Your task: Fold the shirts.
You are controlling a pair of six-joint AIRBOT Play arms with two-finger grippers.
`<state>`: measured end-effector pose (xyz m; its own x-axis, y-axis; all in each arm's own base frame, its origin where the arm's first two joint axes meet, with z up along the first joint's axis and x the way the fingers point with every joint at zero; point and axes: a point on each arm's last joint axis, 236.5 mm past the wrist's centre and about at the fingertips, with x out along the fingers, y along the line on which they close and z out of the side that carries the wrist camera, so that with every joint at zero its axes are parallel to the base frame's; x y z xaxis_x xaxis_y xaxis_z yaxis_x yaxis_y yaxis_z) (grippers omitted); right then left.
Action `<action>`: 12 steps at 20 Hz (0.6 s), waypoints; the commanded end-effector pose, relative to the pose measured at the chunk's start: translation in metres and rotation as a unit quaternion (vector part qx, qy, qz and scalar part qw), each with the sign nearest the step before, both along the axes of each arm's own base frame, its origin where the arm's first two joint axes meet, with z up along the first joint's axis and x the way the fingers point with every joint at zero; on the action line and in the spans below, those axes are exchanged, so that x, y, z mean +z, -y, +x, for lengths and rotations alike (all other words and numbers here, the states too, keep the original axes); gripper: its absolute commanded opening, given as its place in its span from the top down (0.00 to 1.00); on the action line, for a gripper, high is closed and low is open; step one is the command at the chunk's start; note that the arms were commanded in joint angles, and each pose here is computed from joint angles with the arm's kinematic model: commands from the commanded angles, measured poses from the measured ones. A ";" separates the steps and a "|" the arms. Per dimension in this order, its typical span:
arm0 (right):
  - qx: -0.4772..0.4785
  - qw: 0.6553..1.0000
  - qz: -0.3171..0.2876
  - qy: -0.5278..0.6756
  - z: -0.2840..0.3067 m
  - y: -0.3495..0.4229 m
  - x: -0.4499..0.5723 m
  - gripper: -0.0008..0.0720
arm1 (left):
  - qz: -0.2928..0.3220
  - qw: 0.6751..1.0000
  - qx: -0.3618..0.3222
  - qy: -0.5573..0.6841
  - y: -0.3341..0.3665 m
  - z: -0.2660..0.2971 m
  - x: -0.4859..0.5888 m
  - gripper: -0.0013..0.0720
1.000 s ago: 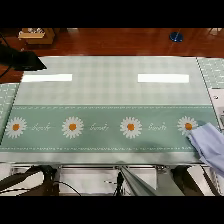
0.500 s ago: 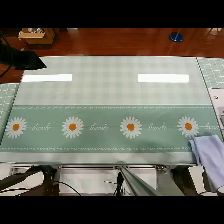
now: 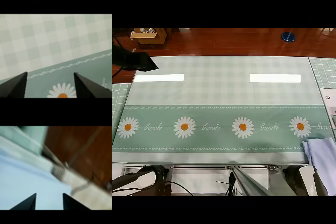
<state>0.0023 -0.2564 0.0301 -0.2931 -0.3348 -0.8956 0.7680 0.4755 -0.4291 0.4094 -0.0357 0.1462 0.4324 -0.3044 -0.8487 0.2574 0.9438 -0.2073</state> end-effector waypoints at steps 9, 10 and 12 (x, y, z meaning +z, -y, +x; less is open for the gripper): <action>0.450 0.838 0.154 0.267 0.406 -0.218 0.044 0.18 | 0.100 0.993 0.034 -0.046 -0.008 0.006 -0.037 0.02; 0.452 0.837 0.184 0.247 0.403 -0.231 0.034 0.18 | 0.122 0.991 0.035 -0.038 -0.011 0.009 -0.037 0.02; 0.452 0.836 0.224 0.218 0.397 -0.246 0.022 0.18 | 0.137 0.990 0.037 -0.026 -0.008 0.014 -0.036 0.02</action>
<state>0.3986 -0.0604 0.0691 0.4077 0.0371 -0.9124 0.1145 0.9892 0.0914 0.4160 -0.0357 0.1109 0.3700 -0.1245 -0.9207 0.1978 0.9788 -0.0529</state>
